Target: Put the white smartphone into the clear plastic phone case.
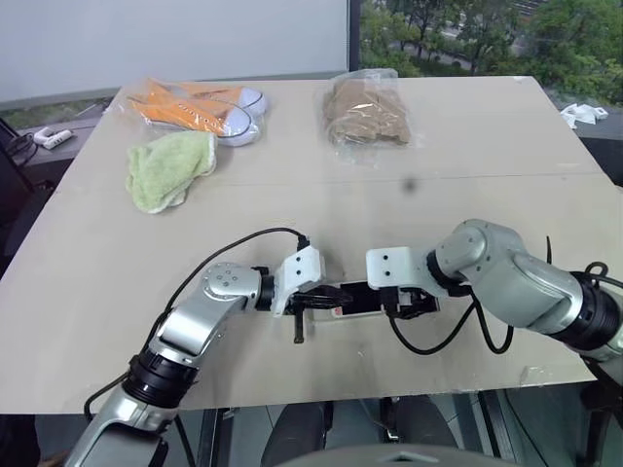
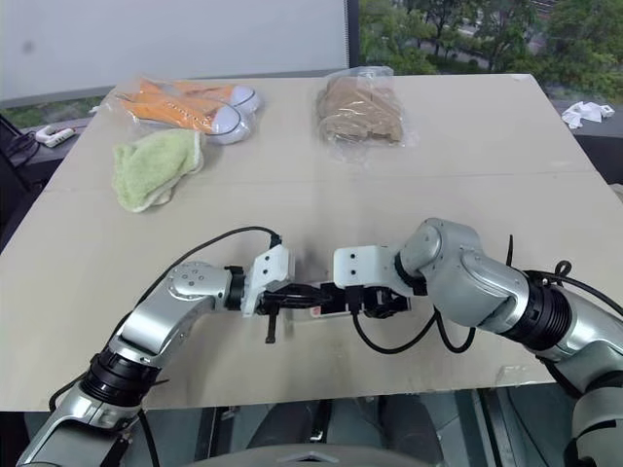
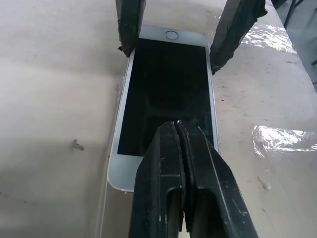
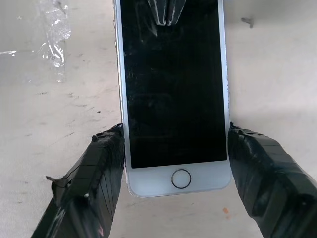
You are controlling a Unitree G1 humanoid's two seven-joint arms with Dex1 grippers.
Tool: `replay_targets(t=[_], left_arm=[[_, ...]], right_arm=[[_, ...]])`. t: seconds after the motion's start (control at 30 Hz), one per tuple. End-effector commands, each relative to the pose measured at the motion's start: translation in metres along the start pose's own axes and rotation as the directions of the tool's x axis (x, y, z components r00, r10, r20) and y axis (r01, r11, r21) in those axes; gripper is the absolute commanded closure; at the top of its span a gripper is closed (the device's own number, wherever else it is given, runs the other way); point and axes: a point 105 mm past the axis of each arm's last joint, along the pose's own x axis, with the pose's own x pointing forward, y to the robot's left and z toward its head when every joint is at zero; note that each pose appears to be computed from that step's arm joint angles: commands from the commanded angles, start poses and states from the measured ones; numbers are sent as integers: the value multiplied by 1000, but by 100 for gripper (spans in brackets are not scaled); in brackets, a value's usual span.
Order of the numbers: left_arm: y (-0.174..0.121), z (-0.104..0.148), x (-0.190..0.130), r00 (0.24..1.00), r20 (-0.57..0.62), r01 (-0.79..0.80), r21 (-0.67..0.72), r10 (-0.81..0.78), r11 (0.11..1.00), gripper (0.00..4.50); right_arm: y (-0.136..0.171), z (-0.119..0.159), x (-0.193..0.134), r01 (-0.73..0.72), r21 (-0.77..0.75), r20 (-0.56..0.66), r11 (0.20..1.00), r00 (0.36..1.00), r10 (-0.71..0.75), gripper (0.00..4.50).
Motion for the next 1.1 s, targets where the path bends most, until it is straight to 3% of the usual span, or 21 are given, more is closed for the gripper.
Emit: replay_targets(t=[0.03, 0.47, 1.1], left_arm=[[-1, 1, 0, 1000, -21, 16, 20, -16, 1000, 446], [-9, -2, -5, 997, -51, 52, 2, -52, 999, 446], [-13, -26, -12, 990, -128, 47, -63, -55, 997, 446]], right_arm=[[-2, 9, -6, 31, -31, 18, 999, 999, -31, 170], [-2, 6, 0, 42, -4, -1, 999, 999, -42, 170], [1, 15, 6, 29, -60, 21, 998, 999, -27, 170]])
